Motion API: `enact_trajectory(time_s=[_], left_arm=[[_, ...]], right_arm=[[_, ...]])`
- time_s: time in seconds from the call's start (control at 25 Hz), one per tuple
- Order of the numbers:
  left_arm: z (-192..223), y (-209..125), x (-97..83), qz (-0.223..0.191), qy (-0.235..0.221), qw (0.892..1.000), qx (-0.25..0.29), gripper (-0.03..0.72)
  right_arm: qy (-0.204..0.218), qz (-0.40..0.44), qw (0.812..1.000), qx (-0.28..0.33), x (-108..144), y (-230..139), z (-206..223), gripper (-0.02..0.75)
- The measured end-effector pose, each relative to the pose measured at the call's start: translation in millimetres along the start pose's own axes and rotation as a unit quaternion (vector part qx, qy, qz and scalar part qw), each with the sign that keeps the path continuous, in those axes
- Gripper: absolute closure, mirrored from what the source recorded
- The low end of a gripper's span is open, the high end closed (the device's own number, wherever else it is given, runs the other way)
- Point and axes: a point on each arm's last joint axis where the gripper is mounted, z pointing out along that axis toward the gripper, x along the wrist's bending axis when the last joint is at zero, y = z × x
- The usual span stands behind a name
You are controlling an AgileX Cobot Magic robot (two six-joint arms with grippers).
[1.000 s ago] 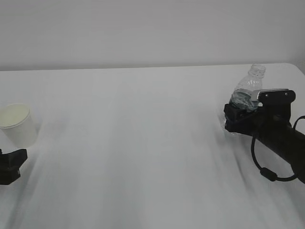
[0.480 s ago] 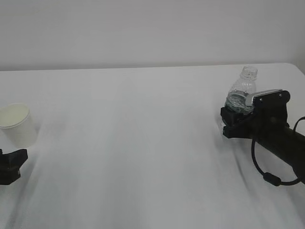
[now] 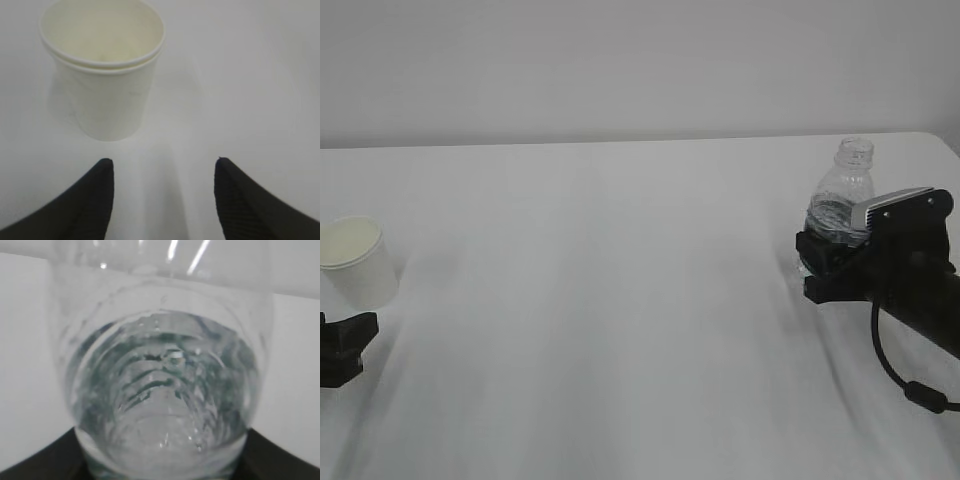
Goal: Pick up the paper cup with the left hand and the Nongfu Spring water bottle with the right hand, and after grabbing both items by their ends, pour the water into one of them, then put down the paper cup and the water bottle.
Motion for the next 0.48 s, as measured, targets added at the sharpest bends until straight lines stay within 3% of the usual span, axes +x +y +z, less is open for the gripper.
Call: enact_trajectory(time_s=[0.48], left_arm=[[0.0,0.0,-0.2,0.000,-0.001,1.000,0.000,0.237]], right_arm=[[0.028,-0.033,0.999,-0.025,14.5,27.7,-52.3,0.345]])
